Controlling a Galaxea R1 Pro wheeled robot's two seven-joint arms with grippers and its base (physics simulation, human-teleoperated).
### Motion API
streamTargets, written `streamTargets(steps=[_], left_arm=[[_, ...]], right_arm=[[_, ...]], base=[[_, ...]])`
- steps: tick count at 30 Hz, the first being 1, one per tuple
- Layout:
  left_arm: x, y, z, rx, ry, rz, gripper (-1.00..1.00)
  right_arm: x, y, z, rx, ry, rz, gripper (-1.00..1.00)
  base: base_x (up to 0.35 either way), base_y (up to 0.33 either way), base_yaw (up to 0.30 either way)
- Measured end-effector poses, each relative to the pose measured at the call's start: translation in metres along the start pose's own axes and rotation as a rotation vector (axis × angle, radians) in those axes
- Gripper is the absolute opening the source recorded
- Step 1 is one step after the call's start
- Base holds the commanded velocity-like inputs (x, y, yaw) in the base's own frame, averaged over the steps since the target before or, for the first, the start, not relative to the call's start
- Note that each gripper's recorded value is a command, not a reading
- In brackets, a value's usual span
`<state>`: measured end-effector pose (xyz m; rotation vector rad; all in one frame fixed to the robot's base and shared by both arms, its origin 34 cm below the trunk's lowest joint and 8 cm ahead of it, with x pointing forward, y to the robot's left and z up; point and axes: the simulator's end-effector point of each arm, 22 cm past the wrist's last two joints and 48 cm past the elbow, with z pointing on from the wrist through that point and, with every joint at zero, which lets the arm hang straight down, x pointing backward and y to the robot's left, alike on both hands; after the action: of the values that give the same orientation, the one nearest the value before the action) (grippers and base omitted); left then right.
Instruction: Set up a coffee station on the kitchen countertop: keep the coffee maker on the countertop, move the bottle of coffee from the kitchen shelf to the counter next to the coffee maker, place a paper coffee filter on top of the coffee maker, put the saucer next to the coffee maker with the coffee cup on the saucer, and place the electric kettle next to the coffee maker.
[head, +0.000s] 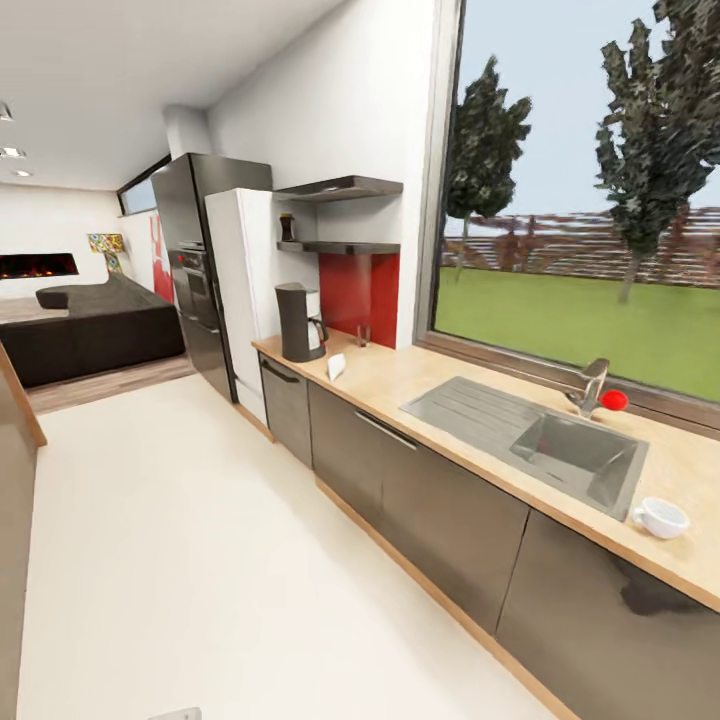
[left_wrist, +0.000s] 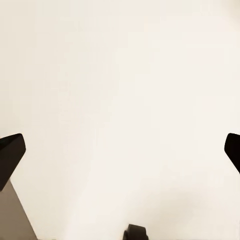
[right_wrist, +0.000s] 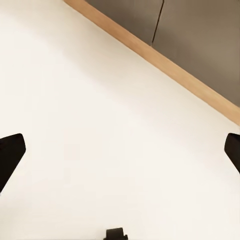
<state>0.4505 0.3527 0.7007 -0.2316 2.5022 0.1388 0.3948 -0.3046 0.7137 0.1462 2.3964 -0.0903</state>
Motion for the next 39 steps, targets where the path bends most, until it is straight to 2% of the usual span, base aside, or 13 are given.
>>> streamTargets(steps=[20,39], left_arm=[[-0.0002,0.0000,0.0000,0.000,-0.001,0.000,1.00],[-0.0005,0.0011,0.0000,-0.002,-0.002,-0.001,1.00]], right_arm=[[0.0007,0.0007,0.0000,-0.003,0.002,-0.004,1.00],[0.0014,0.0011,-0.0001,-0.003,0.003,-0.005,1.00]], base=[[0.313,0.163,0.011],[0.329,0.081,0.266]])
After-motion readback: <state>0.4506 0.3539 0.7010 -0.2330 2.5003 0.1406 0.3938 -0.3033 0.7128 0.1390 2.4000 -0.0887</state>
